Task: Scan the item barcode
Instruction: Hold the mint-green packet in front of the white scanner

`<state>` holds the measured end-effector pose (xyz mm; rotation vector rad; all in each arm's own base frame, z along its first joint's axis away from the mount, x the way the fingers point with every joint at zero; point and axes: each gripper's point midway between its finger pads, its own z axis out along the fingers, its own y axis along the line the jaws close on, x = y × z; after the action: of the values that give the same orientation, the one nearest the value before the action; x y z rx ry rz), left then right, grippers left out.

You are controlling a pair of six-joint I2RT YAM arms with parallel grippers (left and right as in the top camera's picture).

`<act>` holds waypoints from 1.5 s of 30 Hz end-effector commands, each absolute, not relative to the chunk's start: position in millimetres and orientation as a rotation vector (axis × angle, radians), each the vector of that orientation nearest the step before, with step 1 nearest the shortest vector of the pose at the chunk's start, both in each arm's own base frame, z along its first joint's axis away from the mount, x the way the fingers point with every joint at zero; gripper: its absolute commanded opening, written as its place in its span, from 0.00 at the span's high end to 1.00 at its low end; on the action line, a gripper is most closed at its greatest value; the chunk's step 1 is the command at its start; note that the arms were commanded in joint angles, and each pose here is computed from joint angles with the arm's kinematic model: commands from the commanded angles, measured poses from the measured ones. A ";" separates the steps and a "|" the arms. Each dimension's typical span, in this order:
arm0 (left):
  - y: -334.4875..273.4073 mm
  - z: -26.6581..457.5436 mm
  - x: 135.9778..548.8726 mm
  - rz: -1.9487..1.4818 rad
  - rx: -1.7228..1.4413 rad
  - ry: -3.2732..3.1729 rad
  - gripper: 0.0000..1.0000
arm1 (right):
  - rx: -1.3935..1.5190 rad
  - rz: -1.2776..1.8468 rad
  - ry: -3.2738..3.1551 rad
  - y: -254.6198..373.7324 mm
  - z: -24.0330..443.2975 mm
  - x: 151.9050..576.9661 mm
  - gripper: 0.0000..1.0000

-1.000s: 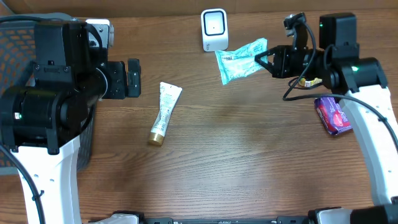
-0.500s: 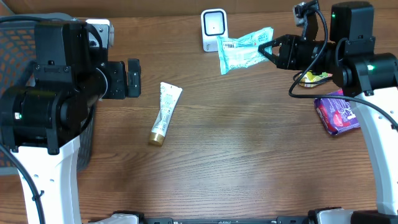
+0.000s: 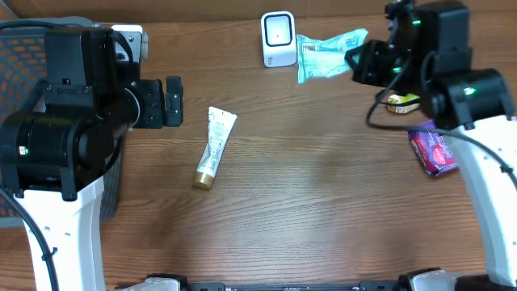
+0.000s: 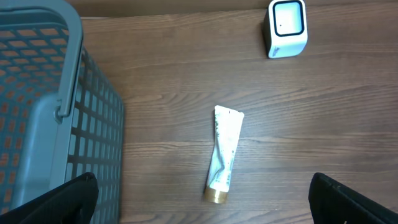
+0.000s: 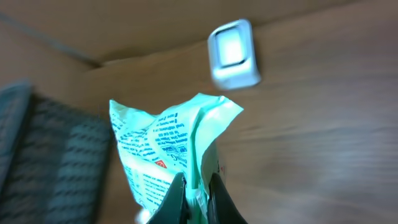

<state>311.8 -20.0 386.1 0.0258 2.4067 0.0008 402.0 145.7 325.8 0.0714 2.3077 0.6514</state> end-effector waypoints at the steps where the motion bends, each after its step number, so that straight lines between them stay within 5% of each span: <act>1: -18.0 389.5 311.6 0.008 0.027 2.396 0.00 | 0.154 0.142 2.175 126.2 337.0 425.3 0.96; 7: -17.9 389.5 311.6 0.008 0.027 2.396 0.01 | -0.012 -0.564 1.901 147.0 333.8 478.5 0.96; 13: -17.9 389.5 311.6 0.008 0.027 2.396 0.00 | -0.439 -0.903 1.814 182.4 290.7 529.7 0.96; 21: -17.9 389.5 311.6 0.008 0.027 2.396 0.00 | -0.872 -0.976 1.636 224.7 231.5 583.3 0.96; 45: -17.9 389.5 311.6 0.008 0.027 2.396 0.00 | -0.992 -0.948 1.421 254.1 203.4 612.2 0.96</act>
<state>311.8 -20.0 386.1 0.0258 2.4067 0.0008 608.2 256.0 183.3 -1.0365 1.4479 -0.9539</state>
